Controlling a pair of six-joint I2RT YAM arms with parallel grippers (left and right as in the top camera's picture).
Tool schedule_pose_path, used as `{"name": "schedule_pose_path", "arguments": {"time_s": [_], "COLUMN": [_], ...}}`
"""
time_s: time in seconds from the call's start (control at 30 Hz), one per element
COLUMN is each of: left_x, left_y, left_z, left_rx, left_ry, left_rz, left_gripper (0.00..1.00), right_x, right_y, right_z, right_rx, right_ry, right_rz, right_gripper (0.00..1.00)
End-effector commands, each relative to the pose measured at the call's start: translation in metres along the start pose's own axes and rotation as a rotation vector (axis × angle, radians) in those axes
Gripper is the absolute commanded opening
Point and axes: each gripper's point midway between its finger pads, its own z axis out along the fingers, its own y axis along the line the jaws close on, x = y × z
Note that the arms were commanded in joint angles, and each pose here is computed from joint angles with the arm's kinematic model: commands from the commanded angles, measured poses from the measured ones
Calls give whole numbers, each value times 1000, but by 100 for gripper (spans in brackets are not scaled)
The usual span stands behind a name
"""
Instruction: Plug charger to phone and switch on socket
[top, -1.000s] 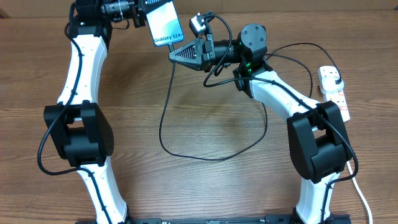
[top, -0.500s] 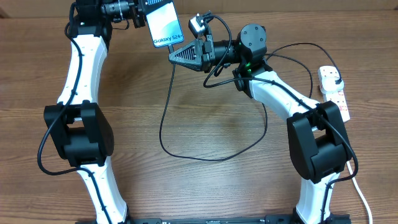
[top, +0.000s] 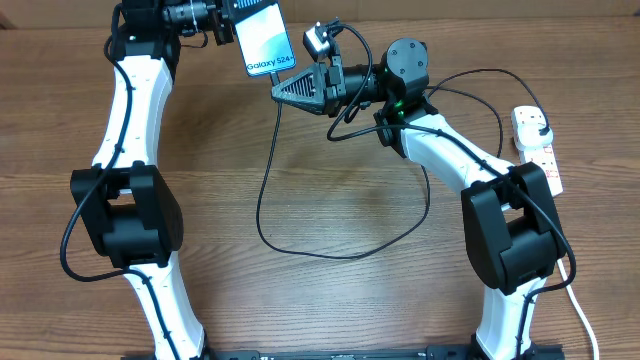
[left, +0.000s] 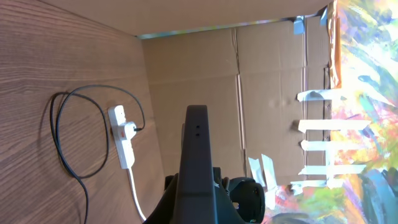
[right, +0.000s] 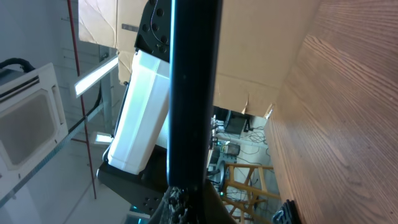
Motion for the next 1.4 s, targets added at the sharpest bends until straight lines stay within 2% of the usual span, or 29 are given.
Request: {"name": "schedule_pose_path", "arguments": {"time_s": [0.0,0.3,0.4,0.47,0.5,0.57,0.63,0.97,1.37], "left_x": [22,17,13,12,11,11,11,13,13], "left_y": [-15,-14,-13,-11,-11,-11,-11,-12,-12], "left_z": [9,8,4,1,0,-1,-1,-1,-1], "left_rx": [44,37,31,28,28,28,29,32,33], "left_ry": [120,97,77,69,68,66,70,78,79], "left_rz": [46,49,56,48,48,48,49,48,48], "left_gripper": [4,4,4,4,5,5,4,4,4], "right_x": [-17,-15,-14,-13,-12,-12,-11,-18,-41], "right_y": [2,2,2,2,3,5,6,5,-29], "right_z": [-4,-4,-4,-4,-4,-4,-4,-15,-80], "right_rx": [-5,-4,-4,-4,-5,-9,-12,-5,95], "right_ry": [-78,-64,-59,-54,-51,-47,-46,-68,-138], "right_rz": [-17,-21,-22,-23,-26,-41,-49,-48,34], "right_gripper": [4,4,11,26,38,73,100,100,100]}}
